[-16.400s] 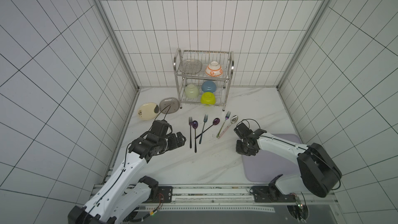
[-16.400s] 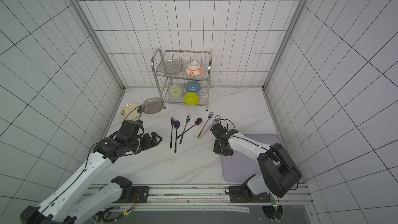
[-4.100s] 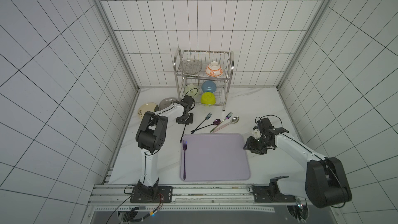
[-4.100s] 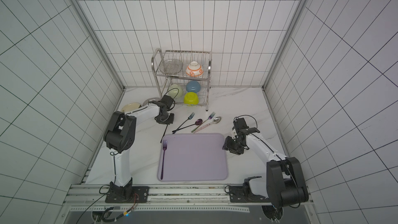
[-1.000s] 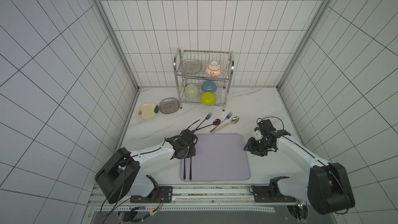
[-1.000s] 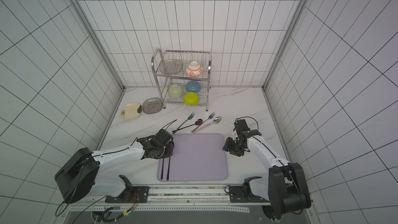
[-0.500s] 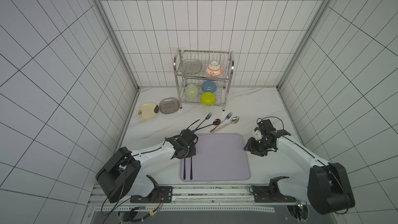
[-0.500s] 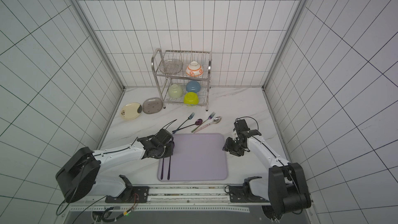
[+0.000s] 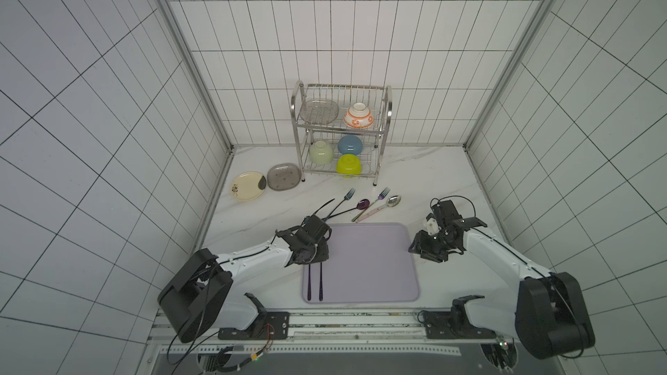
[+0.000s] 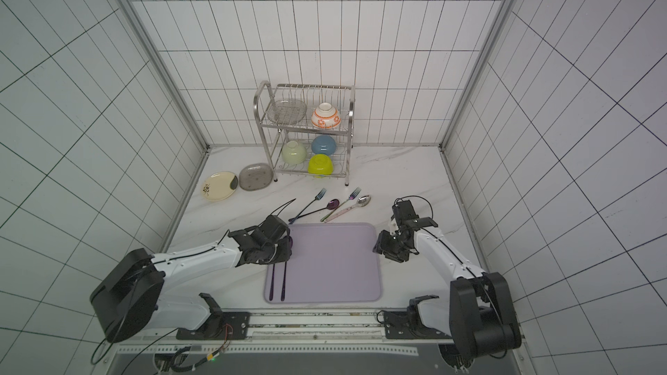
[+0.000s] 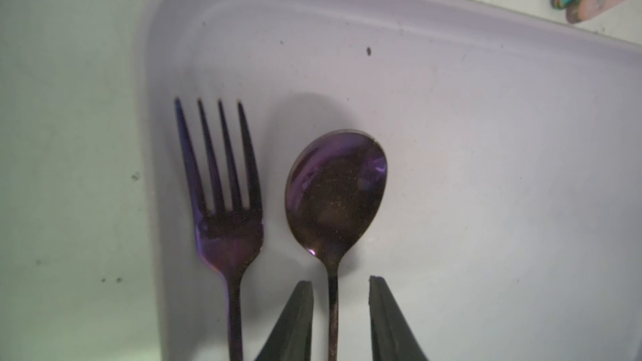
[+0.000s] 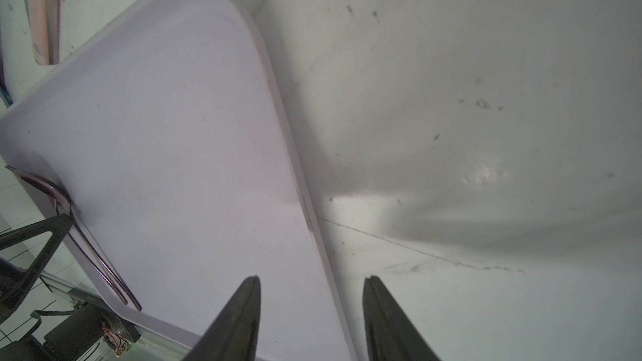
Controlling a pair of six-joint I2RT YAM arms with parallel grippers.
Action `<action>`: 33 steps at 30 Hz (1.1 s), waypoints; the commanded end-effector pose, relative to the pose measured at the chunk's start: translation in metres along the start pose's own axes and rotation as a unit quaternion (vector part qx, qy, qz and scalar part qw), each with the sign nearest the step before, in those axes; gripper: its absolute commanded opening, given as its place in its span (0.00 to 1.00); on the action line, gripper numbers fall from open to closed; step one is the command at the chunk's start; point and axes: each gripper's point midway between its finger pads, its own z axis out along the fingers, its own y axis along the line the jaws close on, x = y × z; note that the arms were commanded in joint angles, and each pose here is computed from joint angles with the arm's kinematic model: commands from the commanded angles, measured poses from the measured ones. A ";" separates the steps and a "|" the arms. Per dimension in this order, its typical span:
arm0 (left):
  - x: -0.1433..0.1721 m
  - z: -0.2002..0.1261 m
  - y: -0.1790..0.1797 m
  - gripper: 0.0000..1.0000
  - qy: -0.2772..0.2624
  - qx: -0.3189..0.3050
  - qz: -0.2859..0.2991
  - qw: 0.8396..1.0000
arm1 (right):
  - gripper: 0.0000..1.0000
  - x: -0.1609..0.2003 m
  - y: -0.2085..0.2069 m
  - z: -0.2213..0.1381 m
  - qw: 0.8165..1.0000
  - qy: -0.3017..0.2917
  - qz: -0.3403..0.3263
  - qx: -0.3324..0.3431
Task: Set the spoon and fork side by side
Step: Place the spoon on the tray, then pick up the fork at the center of the board.
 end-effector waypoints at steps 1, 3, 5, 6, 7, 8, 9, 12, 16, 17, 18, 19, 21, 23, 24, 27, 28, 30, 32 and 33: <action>-0.013 -0.018 -0.016 0.37 -0.019 0.020 0.010 1.000 | 0.51 0.005 0.000 0.002 1.000 0.008 0.002 0.000; -0.019 -0.029 -0.023 0.42 -0.026 0.027 0.015 0.999 | 0.51 0.005 0.000 0.002 1.000 0.007 0.003 0.000; -0.030 -0.044 -0.034 0.47 -0.042 0.038 0.022 0.998 | 0.51 0.005 0.000 0.002 1.000 0.005 0.003 0.001; -0.036 -0.053 -0.039 0.50 -0.052 0.042 0.027 0.997 | 0.51 0.004 0.000 0.002 1.000 0.005 0.004 0.001; -0.042 -0.060 -0.043 0.52 -0.060 0.044 0.032 0.997 | 0.51 0.004 0.000 0.002 1.000 0.004 0.004 0.001; -0.047 -0.066 -0.045 0.55 -0.067 0.043 0.039 0.996 | 0.51 0.003 0.000 0.002 1.000 0.002 0.004 0.001; -0.055 -0.074 -0.050 0.57 -0.076 0.044 0.046 0.995 | 0.51 0.002 0.000 0.001 1.000 0.000 0.004 0.000; -0.077 -0.087 -0.053 0.65 -0.089 0.029 0.080 0.992 | 0.51 -0.001 0.001 0.000 1.000 -0.009 0.004 0.001; -0.111 -0.094 -0.058 0.68 -0.092 -0.006 0.155 0.984 | 0.51 -0.006 0.003 -0.004 1.000 -0.020 0.002 0.000; -0.119 -0.091 -0.057 0.69 -0.092 -0.026 0.179 0.979 | 0.51 -0.007 0.004 -0.004 1.000 -0.023 0.001 -0.001; -0.127 -0.086 -0.057 0.69 -0.090 -0.045 0.203 0.974 | 0.51 -0.007 0.004 -0.005 1.000 -0.023 0.000 -0.001; -0.133 -0.081 -0.058 0.70 -0.089 -0.059 0.227 0.968 | 0.51 -0.007 0.004 -0.004 1.000 -0.023 0.000 -0.001; -0.148 -0.064 -0.060 0.70 -0.081 -0.089 0.263 0.957 | 0.51 -0.006 0.004 -0.004 1.000 -0.022 0.001 -0.002; -0.162 -0.043 -0.066 0.69 -0.066 -0.097 0.288 0.951 | 0.51 -0.004 0.004 -0.003 1.000 -0.019 0.000 -0.004; -0.167 -0.033 -0.069 0.69 -0.059 -0.098 0.297 0.948 | 0.51 -0.003 0.003 -0.002 1.000 -0.017 0.000 -0.004; -0.184 -0.010 -0.078 0.67 -0.042 -0.091 0.306 0.947 | 0.50 0.000 0.003 0.000 1.000 -0.010 0.000 -0.006; -0.188 0.000 -0.079 0.66 -0.030 -0.088 0.304 0.948 | 0.50 0.001 0.002 0.001 1.000 -0.007 0.000 -0.007; -0.196 0.014 -0.082 0.64 -0.013 -0.077 0.297 0.952 | 0.50 0.002 0.002 0.002 1.000 -0.004 -0.001 -0.006; -0.200 0.030 -0.083 0.62 0.002 -0.071 0.298 0.952 | 0.51 0.003 0.001 0.003 1.000 -0.001 0.000 -0.005; -0.198 0.036 -0.086 0.62 0.009 -0.064 0.302 0.951 | 0.50 0.003 0.001 0.004 1.000 0.000 -0.001 -0.006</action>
